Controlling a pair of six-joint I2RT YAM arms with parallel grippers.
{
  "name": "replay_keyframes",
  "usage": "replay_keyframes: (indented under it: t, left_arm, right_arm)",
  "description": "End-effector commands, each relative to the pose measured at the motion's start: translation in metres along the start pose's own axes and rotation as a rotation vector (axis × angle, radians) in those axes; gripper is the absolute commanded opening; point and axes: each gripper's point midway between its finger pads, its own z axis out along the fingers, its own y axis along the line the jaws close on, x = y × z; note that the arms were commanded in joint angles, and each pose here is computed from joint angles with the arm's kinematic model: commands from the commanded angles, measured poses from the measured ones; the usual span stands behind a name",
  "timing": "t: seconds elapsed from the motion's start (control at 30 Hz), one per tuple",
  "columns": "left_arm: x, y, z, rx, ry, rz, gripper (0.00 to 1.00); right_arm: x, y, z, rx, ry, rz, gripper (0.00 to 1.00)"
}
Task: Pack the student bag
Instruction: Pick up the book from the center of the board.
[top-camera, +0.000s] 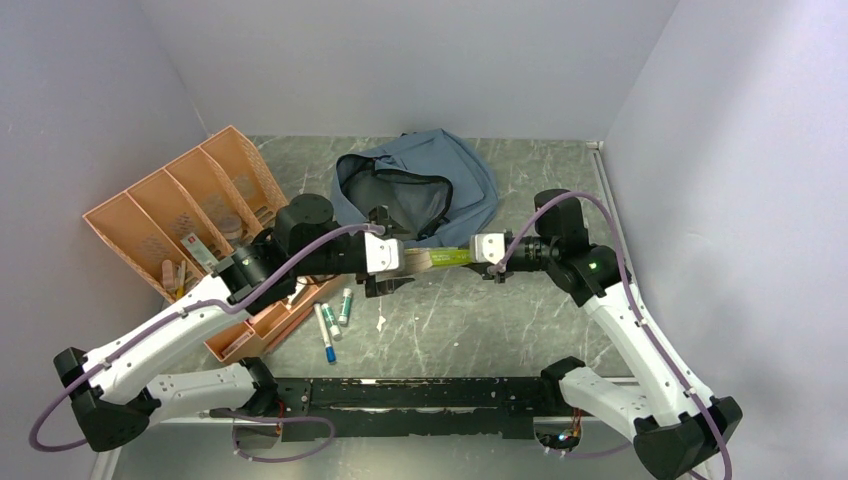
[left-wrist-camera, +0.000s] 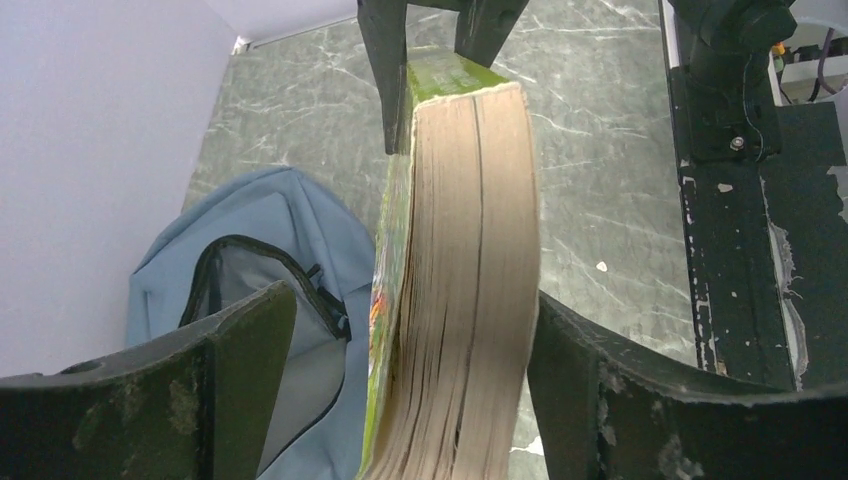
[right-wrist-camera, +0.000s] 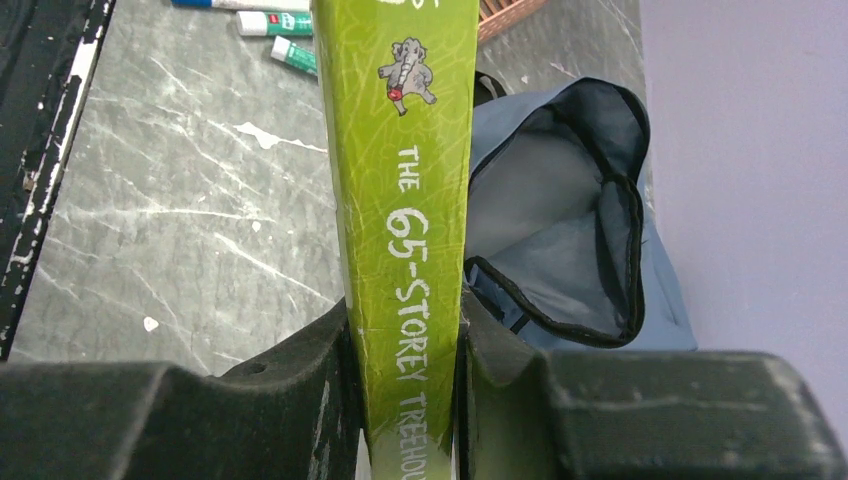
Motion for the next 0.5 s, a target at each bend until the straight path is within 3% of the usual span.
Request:
replay_keyframes:
  t: [0.0, 0.13, 0.47]
  left_arm:
    - [-0.003, -0.003, 0.008, 0.039, -0.022, 0.001, 0.81]
    - [0.0, -0.005, 0.011, 0.061, -0.015, -0.011, 0.71]
    - [0.013, -0.007, 0.019, 0.081, 0.039, -0.025, 0.6]
  right_arm:
    - [-0.034, -0.012, -0.007, 0.024, -0.094, -0.099, 0.0]
    - [-0.035, -0.015, -0.006, 0.023, -0.097, -0.09, 0.0]
    - [-0.039, -0.029, -0.006, 0.055, -0.064, -0.064, 0.0]
